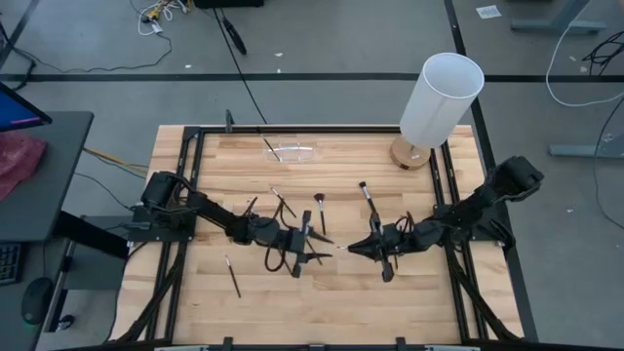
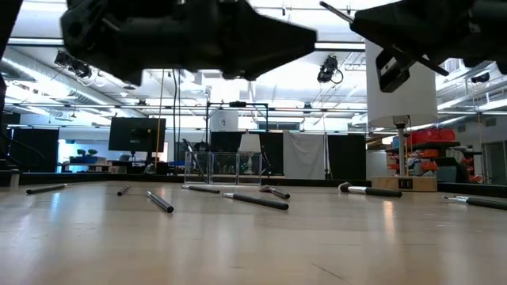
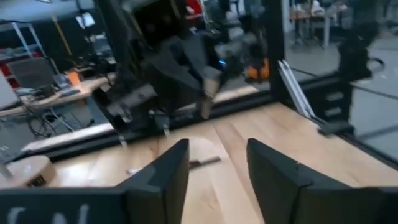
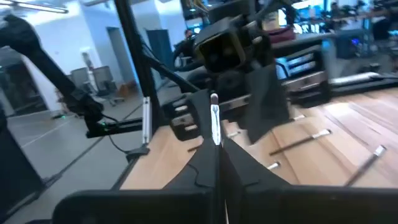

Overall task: Put items in baskets/containers
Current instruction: Put the black eyeshadow brush into the transparent organizer

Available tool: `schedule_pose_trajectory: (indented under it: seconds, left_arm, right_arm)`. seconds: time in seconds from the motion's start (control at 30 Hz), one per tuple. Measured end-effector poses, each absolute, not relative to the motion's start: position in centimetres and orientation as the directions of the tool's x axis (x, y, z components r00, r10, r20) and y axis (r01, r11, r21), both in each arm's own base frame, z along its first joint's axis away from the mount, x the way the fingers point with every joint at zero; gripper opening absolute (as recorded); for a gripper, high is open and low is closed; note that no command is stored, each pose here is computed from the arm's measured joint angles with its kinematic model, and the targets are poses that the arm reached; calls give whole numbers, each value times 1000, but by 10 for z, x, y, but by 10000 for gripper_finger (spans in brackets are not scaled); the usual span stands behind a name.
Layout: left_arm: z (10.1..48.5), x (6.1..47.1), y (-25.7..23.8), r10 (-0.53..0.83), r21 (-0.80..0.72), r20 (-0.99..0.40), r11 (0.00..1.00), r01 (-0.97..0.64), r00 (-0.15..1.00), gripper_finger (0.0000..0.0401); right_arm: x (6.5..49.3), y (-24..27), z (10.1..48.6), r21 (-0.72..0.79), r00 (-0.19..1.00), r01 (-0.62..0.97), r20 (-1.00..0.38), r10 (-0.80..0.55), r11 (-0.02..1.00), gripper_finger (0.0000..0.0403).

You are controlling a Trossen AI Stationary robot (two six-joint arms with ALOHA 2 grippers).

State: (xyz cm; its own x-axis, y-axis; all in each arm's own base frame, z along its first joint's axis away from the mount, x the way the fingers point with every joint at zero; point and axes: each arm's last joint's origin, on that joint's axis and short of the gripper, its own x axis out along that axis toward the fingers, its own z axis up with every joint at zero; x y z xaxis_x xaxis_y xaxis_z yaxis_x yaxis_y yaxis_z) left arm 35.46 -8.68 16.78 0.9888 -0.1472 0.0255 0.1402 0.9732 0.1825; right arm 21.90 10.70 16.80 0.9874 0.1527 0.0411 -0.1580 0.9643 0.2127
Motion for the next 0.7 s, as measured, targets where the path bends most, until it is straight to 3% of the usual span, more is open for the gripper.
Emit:
schedule_pose_trajectory:
  seconds: [0.13, 0.27, 0.7]
  left_arm:
    - [178, 363, -82, -142, 163, 66, 978, 130, 988, 204]
    - [184, 367, -83, -186, 191, 86, 967, 167, 979, 213]
    - [190, 371, -84, -218, 226, 106, 955, 190, 970, 136]
  right_arm:
    - [222, 106, 169, 202, 985, -170, 51, 163, 964, 5]
    - [222, 106, 170, 192, 985, -172, 58, 164, 966, 5]
    - [222, 106, 169, 181, 985, -171, 56, 163, 968, 6]
